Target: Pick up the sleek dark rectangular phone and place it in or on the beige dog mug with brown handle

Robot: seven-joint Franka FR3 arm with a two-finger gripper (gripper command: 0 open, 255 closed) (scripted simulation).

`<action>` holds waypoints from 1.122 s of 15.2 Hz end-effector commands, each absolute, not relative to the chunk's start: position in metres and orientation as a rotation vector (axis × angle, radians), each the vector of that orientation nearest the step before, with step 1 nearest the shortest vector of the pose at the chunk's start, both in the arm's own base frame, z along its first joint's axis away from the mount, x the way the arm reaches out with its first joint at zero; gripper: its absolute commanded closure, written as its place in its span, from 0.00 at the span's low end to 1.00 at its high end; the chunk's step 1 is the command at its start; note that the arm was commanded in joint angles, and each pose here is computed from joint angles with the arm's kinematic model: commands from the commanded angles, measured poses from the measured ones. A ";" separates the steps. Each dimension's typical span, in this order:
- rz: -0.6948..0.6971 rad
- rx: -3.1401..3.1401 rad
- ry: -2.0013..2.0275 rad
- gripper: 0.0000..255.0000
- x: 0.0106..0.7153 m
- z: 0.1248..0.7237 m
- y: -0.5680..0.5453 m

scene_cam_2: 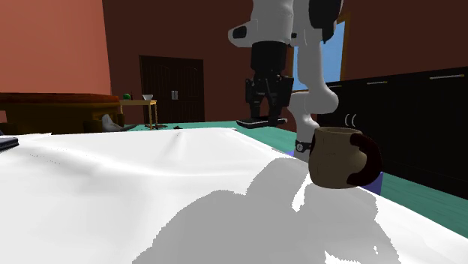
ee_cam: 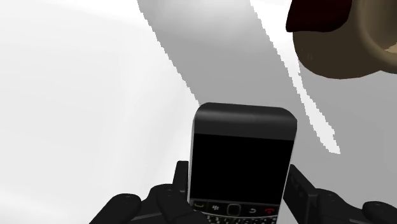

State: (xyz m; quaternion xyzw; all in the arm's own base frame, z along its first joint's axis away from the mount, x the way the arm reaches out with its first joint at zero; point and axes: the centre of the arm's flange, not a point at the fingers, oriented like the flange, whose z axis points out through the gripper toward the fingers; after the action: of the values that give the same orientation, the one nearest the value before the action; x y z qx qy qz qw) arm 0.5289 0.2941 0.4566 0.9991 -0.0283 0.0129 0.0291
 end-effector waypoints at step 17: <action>0.039 3.082 -0.087 1.00 0.482 0.526 0.341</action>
State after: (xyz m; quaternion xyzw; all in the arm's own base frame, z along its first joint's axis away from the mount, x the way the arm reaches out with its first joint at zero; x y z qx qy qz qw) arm 0.4904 0.3327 0.5253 0.9991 -0.0278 0.0127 0.0292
